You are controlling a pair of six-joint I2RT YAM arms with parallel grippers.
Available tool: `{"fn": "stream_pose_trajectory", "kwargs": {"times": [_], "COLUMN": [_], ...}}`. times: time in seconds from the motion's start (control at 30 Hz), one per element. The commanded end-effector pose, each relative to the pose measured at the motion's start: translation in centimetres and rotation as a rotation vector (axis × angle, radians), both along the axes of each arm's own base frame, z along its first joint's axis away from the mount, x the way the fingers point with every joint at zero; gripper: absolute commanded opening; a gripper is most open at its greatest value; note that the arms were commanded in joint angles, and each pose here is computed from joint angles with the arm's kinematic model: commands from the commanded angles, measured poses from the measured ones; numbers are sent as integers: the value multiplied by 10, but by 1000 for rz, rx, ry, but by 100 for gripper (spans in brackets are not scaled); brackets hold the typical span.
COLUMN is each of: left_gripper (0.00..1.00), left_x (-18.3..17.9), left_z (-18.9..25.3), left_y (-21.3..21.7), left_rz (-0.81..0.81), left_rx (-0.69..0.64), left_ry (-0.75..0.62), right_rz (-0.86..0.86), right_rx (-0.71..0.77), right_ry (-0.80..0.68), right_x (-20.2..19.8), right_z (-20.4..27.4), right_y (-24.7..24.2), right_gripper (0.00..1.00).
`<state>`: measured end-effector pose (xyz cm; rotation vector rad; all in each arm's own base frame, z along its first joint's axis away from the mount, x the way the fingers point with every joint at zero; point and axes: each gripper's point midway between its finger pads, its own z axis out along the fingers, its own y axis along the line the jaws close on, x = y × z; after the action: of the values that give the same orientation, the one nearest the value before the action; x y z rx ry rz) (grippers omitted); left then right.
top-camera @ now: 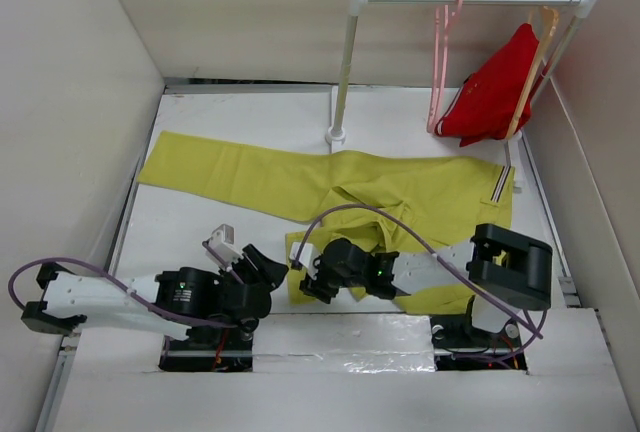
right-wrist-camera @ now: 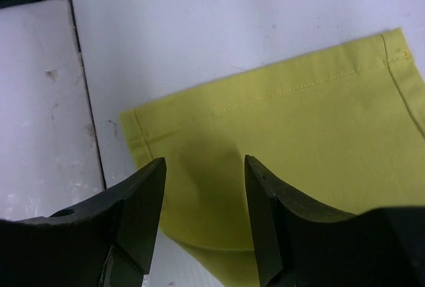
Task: Place the trousers on the hanger
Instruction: Flatten out the trousers at the center of the board.
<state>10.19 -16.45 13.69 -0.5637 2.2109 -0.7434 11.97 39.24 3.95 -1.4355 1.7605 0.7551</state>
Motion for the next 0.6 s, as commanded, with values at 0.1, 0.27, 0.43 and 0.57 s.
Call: {"fn": "stream_pose_trajectory", "kwargs": {"times": [0.1,0.27,0.43,0.57], "left_gripper": [40,39,39,39], "left_x": [50,51,50,48], "left_z": [39,40,32,22], "left_y": [41,43,43,43], "left_rz": [376,381,385,381], "left_rx": [-259,-263,-258,-232], "left_ry": [-212,-229,-217,-195], "right_rz": [-71,-255,-482,-443], "right_rx": [-50,-184,-238,-134], "right_ry": [-119,-211,-195,-113], "right_x": [6,16,31,26], "right_z": [-2,-23,-40,-27], "right_y": [4,-7,-18,1], "right_gripper": [55,46,17,0]}}
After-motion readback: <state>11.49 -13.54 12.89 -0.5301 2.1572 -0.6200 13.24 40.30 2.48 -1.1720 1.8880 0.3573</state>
